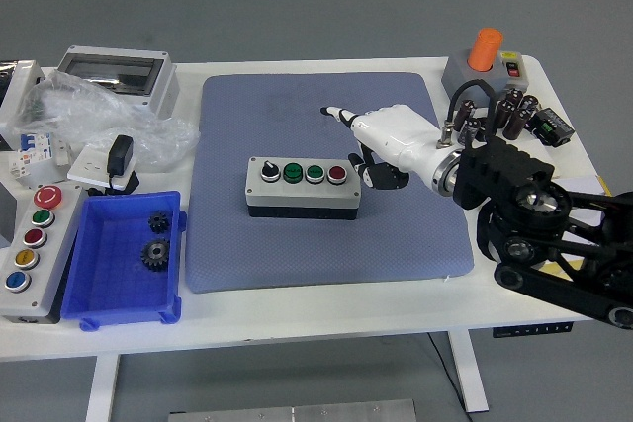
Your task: Pick up the button,place it on the desk,press the button,press the button
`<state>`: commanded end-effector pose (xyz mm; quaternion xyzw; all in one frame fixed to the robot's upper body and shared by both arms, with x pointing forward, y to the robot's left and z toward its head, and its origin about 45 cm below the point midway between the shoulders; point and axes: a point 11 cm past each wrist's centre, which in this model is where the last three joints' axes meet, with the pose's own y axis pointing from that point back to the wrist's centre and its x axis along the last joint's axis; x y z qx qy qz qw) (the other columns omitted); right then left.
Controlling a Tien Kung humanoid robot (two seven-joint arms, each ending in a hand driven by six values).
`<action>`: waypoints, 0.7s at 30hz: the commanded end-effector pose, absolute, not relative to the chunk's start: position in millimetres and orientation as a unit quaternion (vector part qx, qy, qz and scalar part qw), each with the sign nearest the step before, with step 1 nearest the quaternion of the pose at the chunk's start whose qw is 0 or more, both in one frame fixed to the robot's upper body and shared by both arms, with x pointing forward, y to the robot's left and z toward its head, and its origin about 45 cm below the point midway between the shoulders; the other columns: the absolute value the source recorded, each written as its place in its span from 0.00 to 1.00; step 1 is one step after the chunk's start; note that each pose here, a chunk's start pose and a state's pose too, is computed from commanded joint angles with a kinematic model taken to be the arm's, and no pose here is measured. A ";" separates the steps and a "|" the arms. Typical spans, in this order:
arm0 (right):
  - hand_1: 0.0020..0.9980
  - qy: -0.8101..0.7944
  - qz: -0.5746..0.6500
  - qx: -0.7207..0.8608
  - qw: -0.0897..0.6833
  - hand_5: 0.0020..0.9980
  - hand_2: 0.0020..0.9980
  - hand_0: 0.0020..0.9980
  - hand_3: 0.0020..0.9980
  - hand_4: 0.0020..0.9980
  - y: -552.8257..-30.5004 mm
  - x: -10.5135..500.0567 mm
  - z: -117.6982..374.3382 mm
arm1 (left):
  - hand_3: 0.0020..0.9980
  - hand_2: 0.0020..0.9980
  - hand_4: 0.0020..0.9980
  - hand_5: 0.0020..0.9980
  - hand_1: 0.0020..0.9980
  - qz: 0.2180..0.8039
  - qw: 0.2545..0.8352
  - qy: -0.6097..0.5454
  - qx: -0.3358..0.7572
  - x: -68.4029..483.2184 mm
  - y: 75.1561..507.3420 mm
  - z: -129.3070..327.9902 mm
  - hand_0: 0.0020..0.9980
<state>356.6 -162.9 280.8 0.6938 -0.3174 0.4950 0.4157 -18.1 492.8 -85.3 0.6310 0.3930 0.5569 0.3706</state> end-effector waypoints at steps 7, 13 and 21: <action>0.64 -0.417 0.441 0.725 0.324 0.28 0.57 0.72 0.82 0.81 -178.4 366.3 290.3 | 0.59 0.56 0.57 0.32 0.63 0.559 0.375 0.383 0.633 -9.0 497.9 -82.6 0.62; 0.63 -0.543 0.348 0.742 0.184 0.34 0.60 0.70 0.79 0.83 -210.7 371.0 302.1 | 0.59 0.56 0.57 0.32 0.63 0.561 0.381 0.375 0.633 -1.5 500.4 -81.0 0.62; 0.66 -0.670 0.274 0.687 0.069 0.41 0.68 0.70 0.79 0.86 -298.1 365.7 310.2 | 0.60 0.56 0.57 0.32 0.63 0.554 0.376 0.387 0.634 -15.2 494.0 -84.6 0.62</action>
